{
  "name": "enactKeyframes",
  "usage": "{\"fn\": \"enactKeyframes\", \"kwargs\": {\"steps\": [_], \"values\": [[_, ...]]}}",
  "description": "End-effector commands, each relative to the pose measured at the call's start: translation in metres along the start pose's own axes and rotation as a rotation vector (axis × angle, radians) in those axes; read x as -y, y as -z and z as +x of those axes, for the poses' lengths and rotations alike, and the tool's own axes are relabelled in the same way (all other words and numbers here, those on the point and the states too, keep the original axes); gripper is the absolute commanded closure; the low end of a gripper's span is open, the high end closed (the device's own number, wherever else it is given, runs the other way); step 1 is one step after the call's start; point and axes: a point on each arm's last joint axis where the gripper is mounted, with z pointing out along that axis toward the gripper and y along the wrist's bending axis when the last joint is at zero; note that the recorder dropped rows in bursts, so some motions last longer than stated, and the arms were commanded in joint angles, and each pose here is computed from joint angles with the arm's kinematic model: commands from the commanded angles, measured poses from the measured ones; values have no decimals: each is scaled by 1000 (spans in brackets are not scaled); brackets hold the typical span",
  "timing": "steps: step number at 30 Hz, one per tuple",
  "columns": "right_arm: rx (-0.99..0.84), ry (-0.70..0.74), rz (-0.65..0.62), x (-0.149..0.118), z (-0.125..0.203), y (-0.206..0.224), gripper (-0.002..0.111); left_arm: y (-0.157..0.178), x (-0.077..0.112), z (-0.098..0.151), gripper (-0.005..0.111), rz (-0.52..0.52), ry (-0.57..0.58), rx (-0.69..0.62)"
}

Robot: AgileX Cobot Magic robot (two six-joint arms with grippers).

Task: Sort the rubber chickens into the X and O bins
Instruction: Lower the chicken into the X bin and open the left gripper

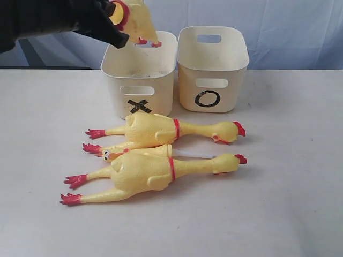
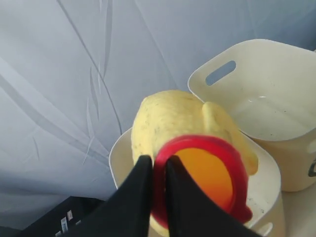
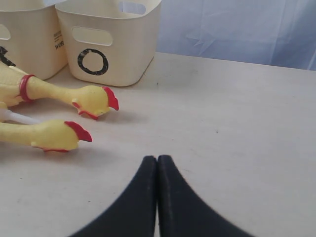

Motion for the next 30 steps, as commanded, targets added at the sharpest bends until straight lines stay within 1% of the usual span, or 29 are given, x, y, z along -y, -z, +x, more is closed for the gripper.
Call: {"fn": "enactKeyframes", "kwargs": {"steps": [1, 4, 8, 13, 16, 18, 20, 22, 28, 30], "values": [[14, 3, -3, 0, -1, 0, 109, -25, 1, 3, 107, 8, -36, -13], [14, 3, -3, 0, -1, 0, 109, -41, 4, 7, 107, 15, -78, -27], [14, 3, -3, 0, -1, 0, 109, -61, 5, 15, 107, 5, -98, -53], [15, 9, -24, -1, -1, 0, 109, -82, 1, 30, 107, 5, -102, -88], [16, 11, -31, -2, -1, 0, 109, -91, -3, 39, 107, 5, -135, -106], [16, 11, -31, -2, -1, 0, 109, -95, -5, 46, 107, 7, -156, -120], [16, 11, -31, -2, -1, 0, 109, -97, -7, 50, 107, 10, -151, -128], [16, 11, -31, -2, -1, 0, 109, -100, -7, 54, 107, 42, -145, -133], [16, 11, -31, -2, -1, 0, 109, -102, -7, 59, 107, 77, -126, -137], [16, 11, -31, -2, -1, 0, 109, -102, -7, 59, 106, 75, -101, -137]]}}
